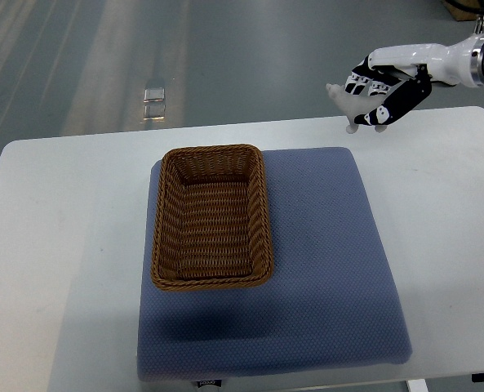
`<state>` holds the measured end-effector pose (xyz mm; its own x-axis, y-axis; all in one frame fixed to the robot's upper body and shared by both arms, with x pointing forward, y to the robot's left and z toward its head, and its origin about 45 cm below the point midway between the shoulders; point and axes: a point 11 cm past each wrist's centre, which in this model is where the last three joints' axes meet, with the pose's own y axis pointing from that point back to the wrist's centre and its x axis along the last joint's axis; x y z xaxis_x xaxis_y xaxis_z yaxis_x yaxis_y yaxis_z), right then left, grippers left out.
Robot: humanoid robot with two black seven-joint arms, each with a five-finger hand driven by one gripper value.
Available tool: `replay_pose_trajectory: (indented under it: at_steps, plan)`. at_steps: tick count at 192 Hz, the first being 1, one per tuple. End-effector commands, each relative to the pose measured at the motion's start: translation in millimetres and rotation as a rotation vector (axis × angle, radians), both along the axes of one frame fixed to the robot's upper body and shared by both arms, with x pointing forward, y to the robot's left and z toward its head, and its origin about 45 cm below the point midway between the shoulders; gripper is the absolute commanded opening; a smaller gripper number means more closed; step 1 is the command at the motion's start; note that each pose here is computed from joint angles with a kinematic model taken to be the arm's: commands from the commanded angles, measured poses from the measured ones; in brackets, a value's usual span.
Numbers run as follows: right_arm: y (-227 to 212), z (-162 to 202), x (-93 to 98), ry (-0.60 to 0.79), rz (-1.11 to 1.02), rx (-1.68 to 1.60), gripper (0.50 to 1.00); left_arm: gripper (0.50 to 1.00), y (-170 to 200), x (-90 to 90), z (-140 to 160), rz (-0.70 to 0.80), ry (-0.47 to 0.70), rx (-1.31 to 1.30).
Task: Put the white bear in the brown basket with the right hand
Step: 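Lift the bear with the right hand and carry it over the basket, then lower the bear into the brown basket and open the right hand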
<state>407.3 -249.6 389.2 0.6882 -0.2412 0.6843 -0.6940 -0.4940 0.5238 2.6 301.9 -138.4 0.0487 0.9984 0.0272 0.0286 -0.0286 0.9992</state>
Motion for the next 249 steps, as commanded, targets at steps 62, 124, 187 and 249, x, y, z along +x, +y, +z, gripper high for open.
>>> replay_pose_trajectory:
  at_steps: [62, 124, 187, 249]
  plan:
    - [143.4, -59.1, 37.1, 0.0, 0.115, -0.016, 0.5, 1.0, -0.5, 0.0, 0.0, -0.001, 0.0, -0.002]
    - [222.3, -123.0, 22.4, 0.073, 0.165, 0.0, 0.5, 1.0, 2.1, 0.3, 0.0, 0.004, -0.001, 0.006]
    - [232.1, -167.7, 7.3, 0.129, 0.124, 0.038, 0.504, 1.0, 2.1, 0.1, 0.0, 0.001, 0.0, 0.006]
    - [218.2, -193.8, 4.5, 0.167, 0.072, 0.041, 0.603, 1.0, 2.1, 0.2, 0.0, 0.002, -0.001, 0.006]
